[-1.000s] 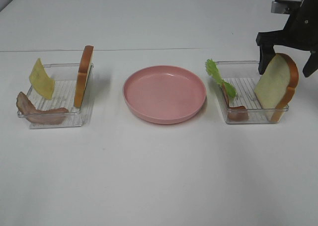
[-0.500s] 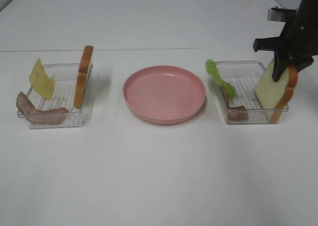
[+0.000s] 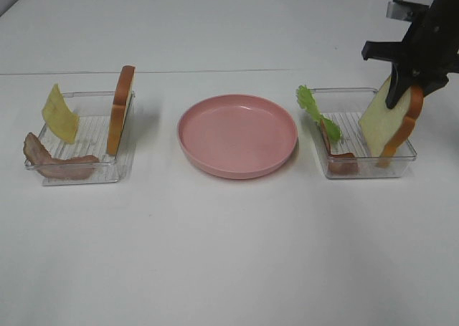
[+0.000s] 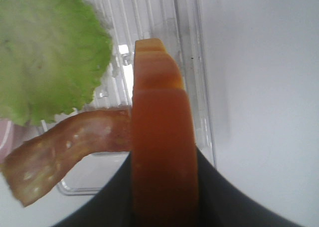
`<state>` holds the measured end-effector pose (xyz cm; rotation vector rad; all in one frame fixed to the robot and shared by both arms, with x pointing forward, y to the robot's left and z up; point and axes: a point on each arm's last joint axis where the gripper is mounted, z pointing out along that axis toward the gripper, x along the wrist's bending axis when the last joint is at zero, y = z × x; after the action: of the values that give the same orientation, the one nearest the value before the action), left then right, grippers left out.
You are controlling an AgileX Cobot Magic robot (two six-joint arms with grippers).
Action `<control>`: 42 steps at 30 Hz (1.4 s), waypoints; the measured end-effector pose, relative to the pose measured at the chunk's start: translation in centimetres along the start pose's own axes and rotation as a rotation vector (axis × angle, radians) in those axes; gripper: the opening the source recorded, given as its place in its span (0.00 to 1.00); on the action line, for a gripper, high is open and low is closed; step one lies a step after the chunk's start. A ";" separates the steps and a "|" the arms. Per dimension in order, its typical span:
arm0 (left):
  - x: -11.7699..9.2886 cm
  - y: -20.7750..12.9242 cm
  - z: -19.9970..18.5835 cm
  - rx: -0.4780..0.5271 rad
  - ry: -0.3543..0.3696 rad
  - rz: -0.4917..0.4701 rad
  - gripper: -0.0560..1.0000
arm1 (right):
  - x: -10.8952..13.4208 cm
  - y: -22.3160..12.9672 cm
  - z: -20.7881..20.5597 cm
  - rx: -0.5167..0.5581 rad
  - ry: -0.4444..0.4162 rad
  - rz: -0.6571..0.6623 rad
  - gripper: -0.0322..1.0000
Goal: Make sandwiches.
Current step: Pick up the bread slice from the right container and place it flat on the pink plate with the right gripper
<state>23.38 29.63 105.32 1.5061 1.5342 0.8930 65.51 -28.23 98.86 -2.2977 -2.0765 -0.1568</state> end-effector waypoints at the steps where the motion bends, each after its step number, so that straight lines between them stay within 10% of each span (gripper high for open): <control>1: 0.0 0.0 0.0 0.000 0.000 0.000 0.99 | 0.2 -0.2 -1.0 -0.021 0.007 -0.002 0.25; 11: 0.0 0.0 0.0 0.000 0.000 0.000 0.99 | 1.1 -2.9 -10.3 -0.279 0.080 -0.005 0.25; 17: 0.0 0.0 0.0 0.000 0.000 0.000 0.99 | 6.1 -2.8 -11.0 -0.370 0.340 -0.070 0.25; 24: 0.0 0.0 0.0 0.000 0.000 0.000 0.99 | 14.9 -2.8 -5.5 -0.295 0.518 -0.181 0.25; 42: 0.0 0.0 0.0 0.000 0.000 0.000 0.99 | 16.8 -0.9 5.7 -0.110 0.534 -0.072 0.25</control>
<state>23.38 29.63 105.32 1.5061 1.5342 0.8930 66.58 -10.94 94.90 -1.9412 -1.8992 -0.8057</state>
